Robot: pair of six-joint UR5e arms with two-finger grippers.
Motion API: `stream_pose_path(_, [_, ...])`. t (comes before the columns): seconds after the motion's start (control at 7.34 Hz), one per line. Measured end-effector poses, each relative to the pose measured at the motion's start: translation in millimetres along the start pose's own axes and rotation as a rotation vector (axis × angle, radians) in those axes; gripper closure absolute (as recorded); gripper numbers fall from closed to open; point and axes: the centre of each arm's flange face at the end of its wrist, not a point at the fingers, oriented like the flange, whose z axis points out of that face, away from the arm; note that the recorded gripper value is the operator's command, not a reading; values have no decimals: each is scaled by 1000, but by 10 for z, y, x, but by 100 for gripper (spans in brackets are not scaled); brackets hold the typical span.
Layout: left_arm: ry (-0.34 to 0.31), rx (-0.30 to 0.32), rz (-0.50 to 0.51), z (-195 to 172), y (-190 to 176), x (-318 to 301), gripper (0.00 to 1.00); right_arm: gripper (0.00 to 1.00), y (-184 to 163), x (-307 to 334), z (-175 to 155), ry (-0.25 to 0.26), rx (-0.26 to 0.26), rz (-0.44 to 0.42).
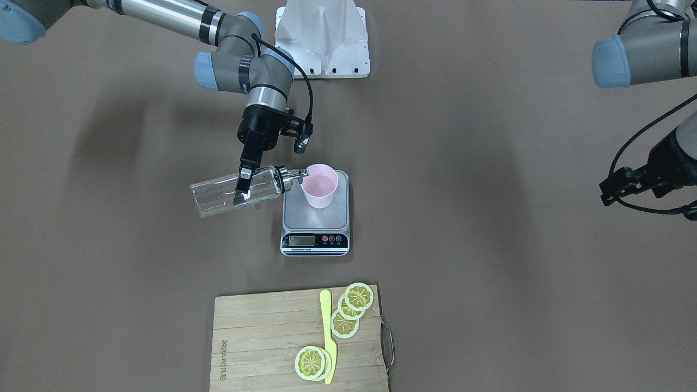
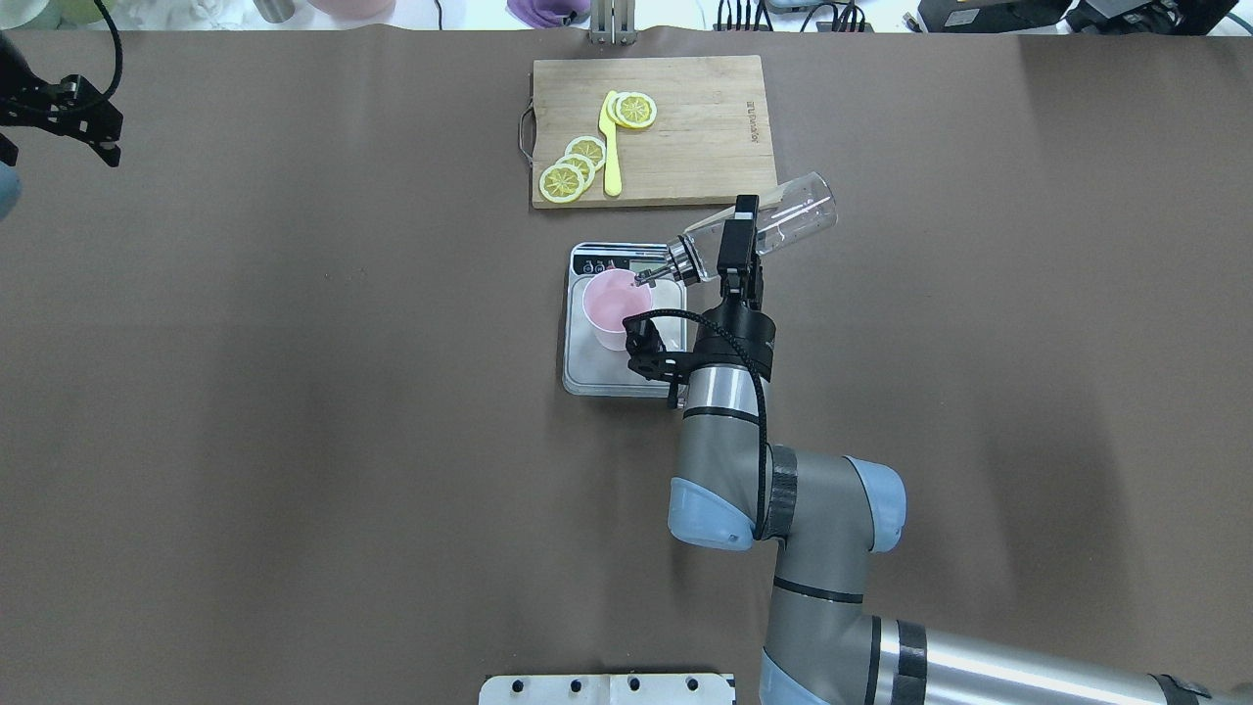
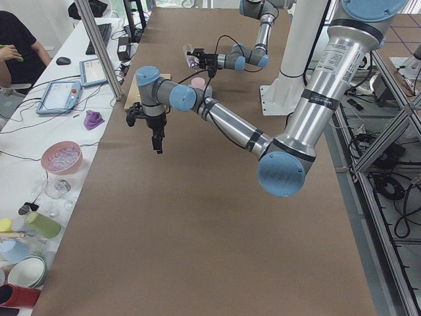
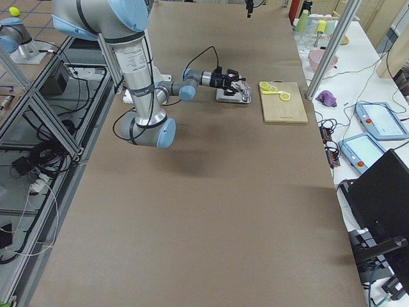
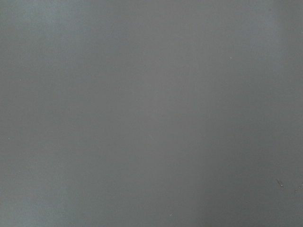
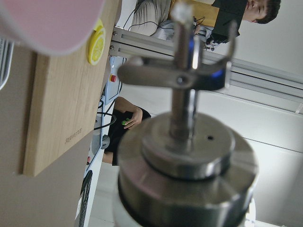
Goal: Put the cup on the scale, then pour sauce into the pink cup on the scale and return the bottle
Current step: 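Tilt the bottle with the right gripper, spout over the pink cup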
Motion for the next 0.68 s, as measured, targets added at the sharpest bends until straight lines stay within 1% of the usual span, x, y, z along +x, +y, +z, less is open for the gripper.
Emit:
stream_pose_path(0.41, [-1,-1,-1,3,-2,-6,1,100,-13,15,-36,17,-1,-16])
stream_pose_path(0.54, [-1,-1,-1,2,-1,-6,1,100,-22,39,-45,17,2,-2])
stream_pose_path(0.68, [0,1,-3,-12,-5,-15,1,100,-38,99,-55,10,10,45])
